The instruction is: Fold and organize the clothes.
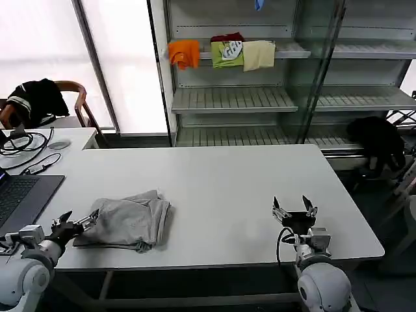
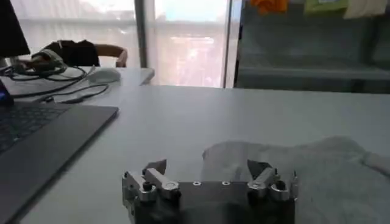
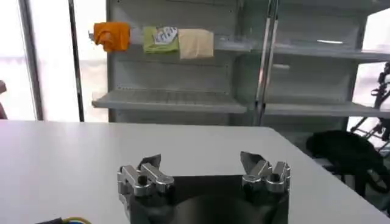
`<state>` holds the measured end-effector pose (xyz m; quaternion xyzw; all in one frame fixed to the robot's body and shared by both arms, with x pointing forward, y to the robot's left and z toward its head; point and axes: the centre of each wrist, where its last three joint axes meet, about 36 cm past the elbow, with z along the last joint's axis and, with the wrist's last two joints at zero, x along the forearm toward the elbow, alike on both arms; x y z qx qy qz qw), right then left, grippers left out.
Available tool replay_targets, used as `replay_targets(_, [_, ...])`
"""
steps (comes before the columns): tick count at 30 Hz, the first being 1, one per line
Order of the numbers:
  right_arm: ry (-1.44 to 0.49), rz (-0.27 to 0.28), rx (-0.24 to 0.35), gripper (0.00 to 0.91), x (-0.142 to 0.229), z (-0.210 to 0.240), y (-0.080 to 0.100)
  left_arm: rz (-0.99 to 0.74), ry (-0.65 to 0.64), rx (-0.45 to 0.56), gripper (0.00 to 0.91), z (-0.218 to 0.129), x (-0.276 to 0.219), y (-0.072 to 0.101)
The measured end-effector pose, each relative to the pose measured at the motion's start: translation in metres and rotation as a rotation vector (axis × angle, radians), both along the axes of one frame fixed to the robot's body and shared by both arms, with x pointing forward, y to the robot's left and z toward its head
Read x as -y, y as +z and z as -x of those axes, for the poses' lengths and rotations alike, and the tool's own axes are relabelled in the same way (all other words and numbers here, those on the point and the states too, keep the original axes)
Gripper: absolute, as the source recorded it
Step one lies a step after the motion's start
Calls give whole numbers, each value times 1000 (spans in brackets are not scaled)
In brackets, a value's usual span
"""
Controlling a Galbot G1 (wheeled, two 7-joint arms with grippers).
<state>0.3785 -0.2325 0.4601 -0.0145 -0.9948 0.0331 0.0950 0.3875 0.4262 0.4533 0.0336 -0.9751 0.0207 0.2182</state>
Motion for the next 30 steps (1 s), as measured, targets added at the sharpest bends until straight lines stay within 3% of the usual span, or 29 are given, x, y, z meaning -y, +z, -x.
replay_targets(9, [0,-1,-3,907,-2,1,-2,10,-5,-10,907,2,-2,-7])
replay_targets(15, [0,0,-3,907,-2,2,-2,21,-13,-16,796,4,0,-14])
replay_targets(16, [0,1,-3,907,-2,2,-2,22,-14,-17,705,4,0,-16])
replay_targets(17, [0,1,-3,907,-2,2,-2,23,-15,-18,464,4,0,-17])
replay_targets(18, [0,1,-3,907,-2,2,-2,24,-17,-19,353,4,0,-18])
replay_targets(19, [0,1,-3,907,-2,2,-2,26,-17,-20,131,4,0,-20])
replay_targets(20, [0,1,-3,907,-2,2,-2,27,-17,-21,40,4,0,-21])
replay_targets(30, [-1,2,0,907,-2,-2,-2,36,-28,-22,10,4,1,-30])
